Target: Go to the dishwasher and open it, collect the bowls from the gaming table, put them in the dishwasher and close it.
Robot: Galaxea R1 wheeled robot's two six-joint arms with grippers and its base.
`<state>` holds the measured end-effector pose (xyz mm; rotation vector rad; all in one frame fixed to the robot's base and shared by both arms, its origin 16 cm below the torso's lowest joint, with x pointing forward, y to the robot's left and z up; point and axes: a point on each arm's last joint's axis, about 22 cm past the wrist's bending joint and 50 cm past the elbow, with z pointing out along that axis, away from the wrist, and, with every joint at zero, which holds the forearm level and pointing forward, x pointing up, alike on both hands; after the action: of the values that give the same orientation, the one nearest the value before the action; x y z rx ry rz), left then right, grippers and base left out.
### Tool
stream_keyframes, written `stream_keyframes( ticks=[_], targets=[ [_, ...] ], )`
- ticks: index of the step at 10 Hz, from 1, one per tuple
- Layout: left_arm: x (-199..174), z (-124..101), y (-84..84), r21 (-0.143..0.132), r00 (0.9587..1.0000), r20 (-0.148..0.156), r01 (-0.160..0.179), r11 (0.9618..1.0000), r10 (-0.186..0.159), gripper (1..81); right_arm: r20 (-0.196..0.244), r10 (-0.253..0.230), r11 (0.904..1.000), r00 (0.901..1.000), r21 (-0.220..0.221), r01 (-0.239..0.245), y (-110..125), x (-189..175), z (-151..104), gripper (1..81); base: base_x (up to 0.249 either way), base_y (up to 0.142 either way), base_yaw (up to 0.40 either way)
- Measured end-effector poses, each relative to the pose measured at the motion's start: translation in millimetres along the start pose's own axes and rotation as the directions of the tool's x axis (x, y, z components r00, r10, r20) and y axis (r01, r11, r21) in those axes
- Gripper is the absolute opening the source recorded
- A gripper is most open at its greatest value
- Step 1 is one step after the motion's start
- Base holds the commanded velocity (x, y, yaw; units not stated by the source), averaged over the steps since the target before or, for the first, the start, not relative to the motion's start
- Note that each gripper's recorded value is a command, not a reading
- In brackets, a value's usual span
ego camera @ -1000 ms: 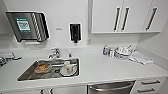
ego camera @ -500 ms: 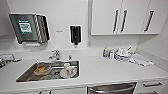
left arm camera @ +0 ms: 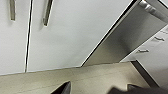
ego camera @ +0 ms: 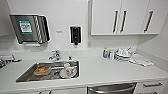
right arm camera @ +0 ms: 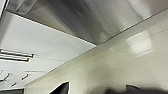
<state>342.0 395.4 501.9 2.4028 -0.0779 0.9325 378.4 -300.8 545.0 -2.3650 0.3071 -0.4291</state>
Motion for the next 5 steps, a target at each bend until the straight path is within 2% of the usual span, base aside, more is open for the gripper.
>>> stream_keyframes(
  ticks=[1,2,4,5],
  targets=[
    [0.2,1.1,4.4,-0.012,1.0,0.0,-0.006,0.9999,0.006,81.1,0.016,-0.002,0.9999,0.9999,0.016,0.002,-11.6,3.3,-1.8,81.1,0.0,0.0,0.0],
    [4.1,4.5,13.1,-0.039,0.9995,-0.003,-0.031,0.9988,0.031,81.1,0.027,-0.009,0.9997,0.9996,0.025,0.008,-19.5,8.2,-5.6,81.1,0.0,0.0,0.0],
    [39.5,19.1,31.5,-0.094,0.9968,-0.051,-0.066,0.9934,0.061,81.1,0.023,-0.022,0.9992,0.9995,0.035,0.021,-32.0,26.3,-17.5,81.1,0.0,0.0,0.0],
    [55.4,26.0,44.4,-0.128,0.9955,-0.066,-0.075,0.9889,0.067,81.1,0.033,-0.019,0.999,0.9993,0.041,0.017,-36.8,26.4,-18.7,81.1,0.0,0.0,0.0]
  ],
)
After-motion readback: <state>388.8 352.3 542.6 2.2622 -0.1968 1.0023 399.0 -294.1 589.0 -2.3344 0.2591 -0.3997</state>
